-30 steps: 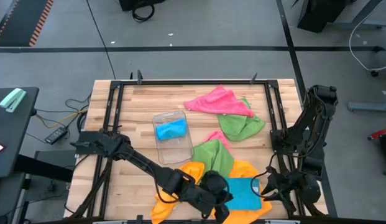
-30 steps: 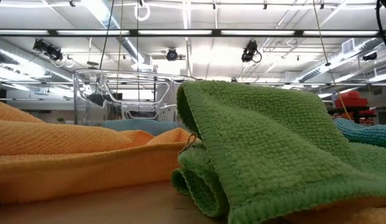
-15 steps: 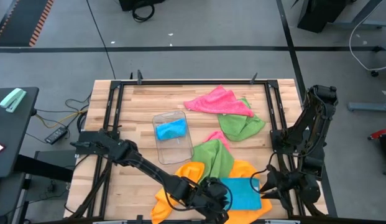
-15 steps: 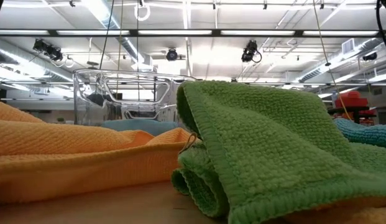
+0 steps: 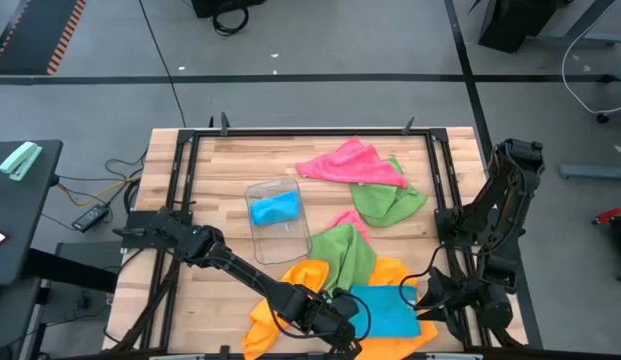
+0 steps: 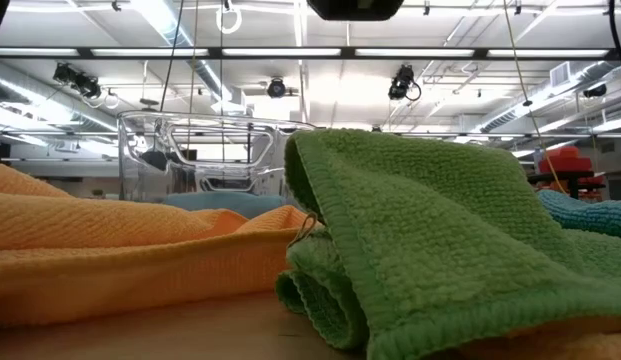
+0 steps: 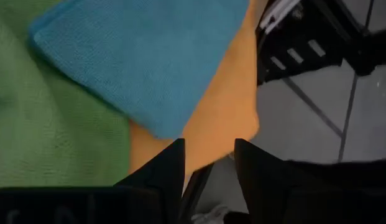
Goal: Fold microfiber towels
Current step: Fold the blue towel
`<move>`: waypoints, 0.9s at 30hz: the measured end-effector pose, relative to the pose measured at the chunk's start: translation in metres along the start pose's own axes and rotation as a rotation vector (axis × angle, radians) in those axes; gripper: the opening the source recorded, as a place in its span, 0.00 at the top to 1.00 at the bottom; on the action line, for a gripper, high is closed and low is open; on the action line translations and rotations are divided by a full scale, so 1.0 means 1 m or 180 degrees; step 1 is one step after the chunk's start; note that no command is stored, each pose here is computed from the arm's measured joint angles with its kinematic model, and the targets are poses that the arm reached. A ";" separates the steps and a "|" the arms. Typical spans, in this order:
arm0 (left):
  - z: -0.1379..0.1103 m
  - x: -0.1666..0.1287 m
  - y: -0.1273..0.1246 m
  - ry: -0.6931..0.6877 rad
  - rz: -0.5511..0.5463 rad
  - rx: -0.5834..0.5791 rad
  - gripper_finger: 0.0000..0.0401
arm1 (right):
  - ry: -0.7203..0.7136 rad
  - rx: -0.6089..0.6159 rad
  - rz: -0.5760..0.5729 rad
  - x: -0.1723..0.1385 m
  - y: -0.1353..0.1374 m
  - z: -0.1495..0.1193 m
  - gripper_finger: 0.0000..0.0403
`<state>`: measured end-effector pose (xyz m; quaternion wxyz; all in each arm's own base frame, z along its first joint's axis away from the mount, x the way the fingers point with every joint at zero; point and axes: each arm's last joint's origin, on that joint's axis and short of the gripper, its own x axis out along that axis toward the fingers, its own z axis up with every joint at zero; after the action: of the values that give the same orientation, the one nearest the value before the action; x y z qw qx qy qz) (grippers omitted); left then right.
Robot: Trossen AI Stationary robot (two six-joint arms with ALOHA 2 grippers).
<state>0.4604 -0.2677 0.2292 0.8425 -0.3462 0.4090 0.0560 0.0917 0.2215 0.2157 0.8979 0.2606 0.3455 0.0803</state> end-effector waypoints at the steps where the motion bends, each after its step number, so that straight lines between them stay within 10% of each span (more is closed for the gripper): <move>1: 0.002 0.000 0.001 -0.0001 -0.0010 0.0027 0.64 | -0.0012 0.0025 0.0018 0.003 0.001 -0.001 0.69; 14: 0.025 0.000 0.014 0.0436 -0.0281 0.1317 0.68 | -0.0090 0.0950 0.0143 0.044 0.017 0.013 0.69; 27: 0.014 -0.026 0.014 0.0810 -0.0187 0.2339 0.76 | 0.0041 0.0889 -0.0279 0.052 0.082 0.049 0.69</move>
<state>0.4469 -0.2433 0.2469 0.8541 -0.0370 0.4929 -0.1617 0.1662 0.2883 0.2590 0.8533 0.3672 0.3702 -0.0062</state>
